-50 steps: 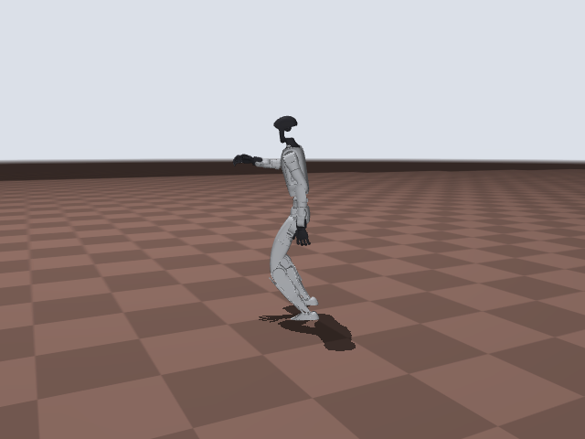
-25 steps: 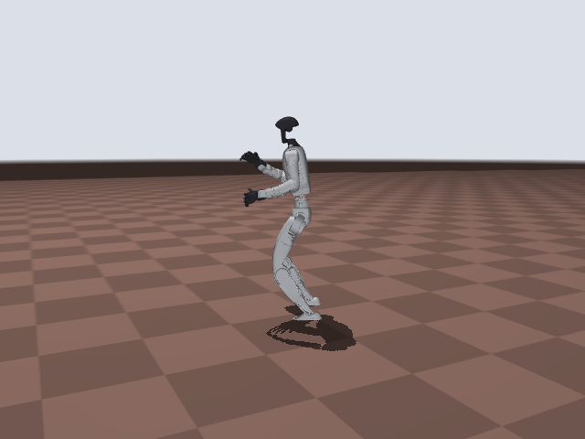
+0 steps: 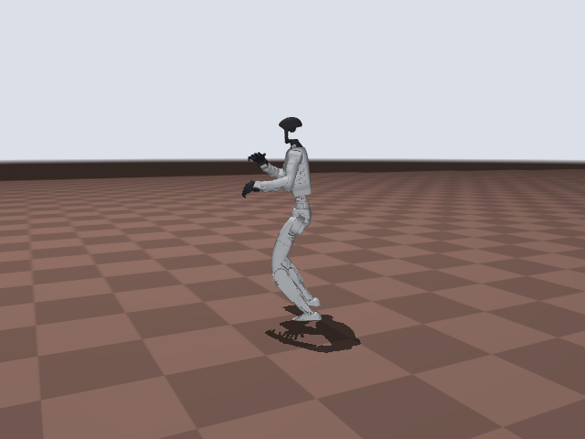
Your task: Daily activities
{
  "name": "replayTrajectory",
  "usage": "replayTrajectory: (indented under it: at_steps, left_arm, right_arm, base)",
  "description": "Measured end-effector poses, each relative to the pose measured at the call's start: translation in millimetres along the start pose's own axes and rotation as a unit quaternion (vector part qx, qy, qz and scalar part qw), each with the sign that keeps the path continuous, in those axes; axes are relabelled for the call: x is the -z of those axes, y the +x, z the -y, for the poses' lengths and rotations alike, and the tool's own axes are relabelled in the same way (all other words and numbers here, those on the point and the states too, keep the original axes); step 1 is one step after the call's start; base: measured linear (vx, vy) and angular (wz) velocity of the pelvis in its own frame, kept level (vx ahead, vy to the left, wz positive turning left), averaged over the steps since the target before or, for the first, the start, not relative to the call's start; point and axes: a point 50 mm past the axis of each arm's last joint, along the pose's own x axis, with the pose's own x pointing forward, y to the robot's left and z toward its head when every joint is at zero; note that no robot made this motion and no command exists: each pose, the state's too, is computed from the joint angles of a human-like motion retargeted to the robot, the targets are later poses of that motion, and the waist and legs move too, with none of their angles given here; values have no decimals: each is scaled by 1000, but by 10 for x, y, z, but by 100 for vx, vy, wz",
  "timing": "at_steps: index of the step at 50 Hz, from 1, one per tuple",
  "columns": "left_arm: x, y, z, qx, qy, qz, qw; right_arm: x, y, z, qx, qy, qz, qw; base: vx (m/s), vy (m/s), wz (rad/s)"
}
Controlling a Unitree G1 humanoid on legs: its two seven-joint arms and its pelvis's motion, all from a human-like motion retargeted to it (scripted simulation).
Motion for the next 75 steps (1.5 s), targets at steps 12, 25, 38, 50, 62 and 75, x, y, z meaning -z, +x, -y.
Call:
replayTrajectory:
  at_steps: [12,25,38,50,62,75]
  left_arm:
    - [-711,-387,-811,-245,155,122,949]
    - [-1652,151,-1108,-282,158,310,894]
    - [102,-104,445,167,-131,-5,977]
    - [-1699,121,-1022,-250,120,349,895]
    - [-15,22,437,118,-102,31,987]
    - [-335,24,140,29,-57,101,993]
  right_arm:
    - [130,-193,-102,23,-12,-52,998]
    - [802,-864,-847,-121,62,-282,950]
    - [0,159,575,178,-96,28,979]
    - [940,-1453,-1178,-115,177,-409,888]
    - [468,183,288,25,20,-70,997]
    - [600,-281,78,-15,49,-140,989]
  base:
    - [0,-2,4]
    - [-1,-1,8]
    - [2,0,-16]
    - [0,-1,18]
    - [2,3,-26]
    - [1,0,4]
